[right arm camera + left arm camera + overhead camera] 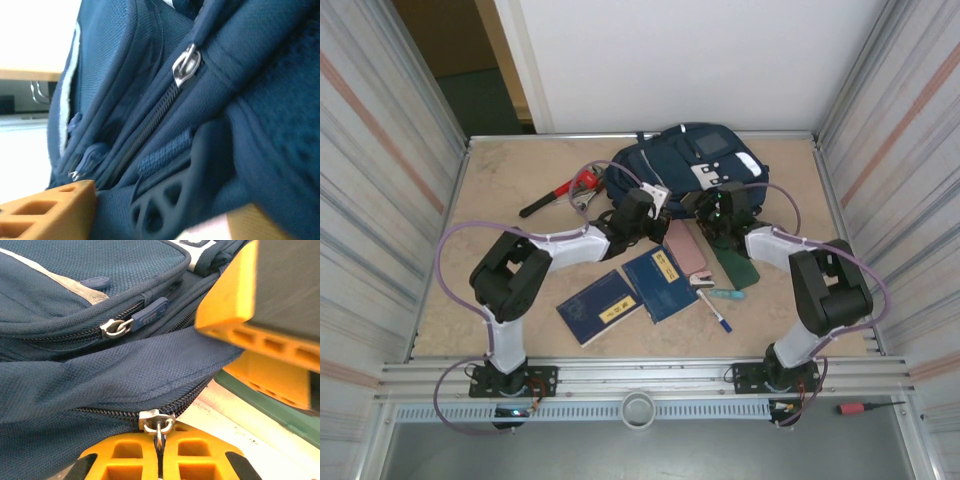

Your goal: Pack the student bag

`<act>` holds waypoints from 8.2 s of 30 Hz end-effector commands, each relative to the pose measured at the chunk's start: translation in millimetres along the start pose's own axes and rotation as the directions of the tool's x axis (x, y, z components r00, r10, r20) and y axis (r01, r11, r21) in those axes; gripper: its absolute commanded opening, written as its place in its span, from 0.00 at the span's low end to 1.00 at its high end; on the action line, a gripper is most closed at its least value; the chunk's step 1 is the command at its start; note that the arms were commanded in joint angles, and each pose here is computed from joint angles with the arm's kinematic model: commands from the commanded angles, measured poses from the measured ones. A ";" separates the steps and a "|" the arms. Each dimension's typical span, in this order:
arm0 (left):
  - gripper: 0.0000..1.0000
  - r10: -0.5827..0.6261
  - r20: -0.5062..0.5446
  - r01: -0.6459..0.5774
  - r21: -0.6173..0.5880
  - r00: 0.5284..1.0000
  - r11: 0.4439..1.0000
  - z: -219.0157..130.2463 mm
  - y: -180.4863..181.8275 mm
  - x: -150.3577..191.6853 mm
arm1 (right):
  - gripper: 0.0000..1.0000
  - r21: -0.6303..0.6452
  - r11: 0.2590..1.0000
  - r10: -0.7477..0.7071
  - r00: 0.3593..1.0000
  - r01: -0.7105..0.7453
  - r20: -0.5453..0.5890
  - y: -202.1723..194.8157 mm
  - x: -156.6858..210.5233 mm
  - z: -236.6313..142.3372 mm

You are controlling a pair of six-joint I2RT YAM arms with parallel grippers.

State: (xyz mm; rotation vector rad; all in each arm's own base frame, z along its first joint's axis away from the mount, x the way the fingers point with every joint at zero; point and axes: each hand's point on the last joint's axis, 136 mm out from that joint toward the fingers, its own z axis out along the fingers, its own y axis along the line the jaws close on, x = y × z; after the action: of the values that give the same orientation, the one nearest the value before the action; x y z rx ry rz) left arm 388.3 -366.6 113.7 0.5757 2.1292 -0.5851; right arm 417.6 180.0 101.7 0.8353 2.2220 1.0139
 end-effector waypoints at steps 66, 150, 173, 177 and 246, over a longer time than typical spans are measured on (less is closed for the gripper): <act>0.00 0.037 0.108 -0.061 0.228 0.993 0.972 -67.1 10.1 -92.8 | 0.47 -0.156 0.113 -0.986 0.092 0.981 -0.136 51.4 15.0 -4.1; 0.00 -0.091 0.033 0.079 0.264 0.995 0.961 -85.9 10.2 -93.4 | 0.63 -0.234 0.195 -0.980 0.182 0.953 -0.075 101.2 8.2 -65.7; 0.00 -0.131 0.022 0.130 0.043 0.991 0.991 -88.9 83.2 -73.3 | 0.00 -0.313 0.225 -0.974 0.222 0.923 -0.047 99.6 -7.1 -66.6; 0.00 -0.170 0.012 0.170 -0.026 0.985 0.985 -81.4 114.5 -68.0 | 0.00 -0.341 0.215 -0.973 0.232 0.915 0.009 107.4 -16.4 -83.8; 0.00 -0.173 0.026 0.174 -0.041 0.985 0.984 -77.3 123.0 -66.3 | 0.00 -0.254 0.234 -0.971 0.216 0.938 -0.099 105.8 -13.8 -81.8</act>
State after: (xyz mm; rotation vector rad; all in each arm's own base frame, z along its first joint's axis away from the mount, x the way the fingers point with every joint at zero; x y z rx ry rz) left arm 424.6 -277.1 190.5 0.4664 2.1522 -0.7675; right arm 390.5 219.1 194.8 -0.9168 2.2351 0.6595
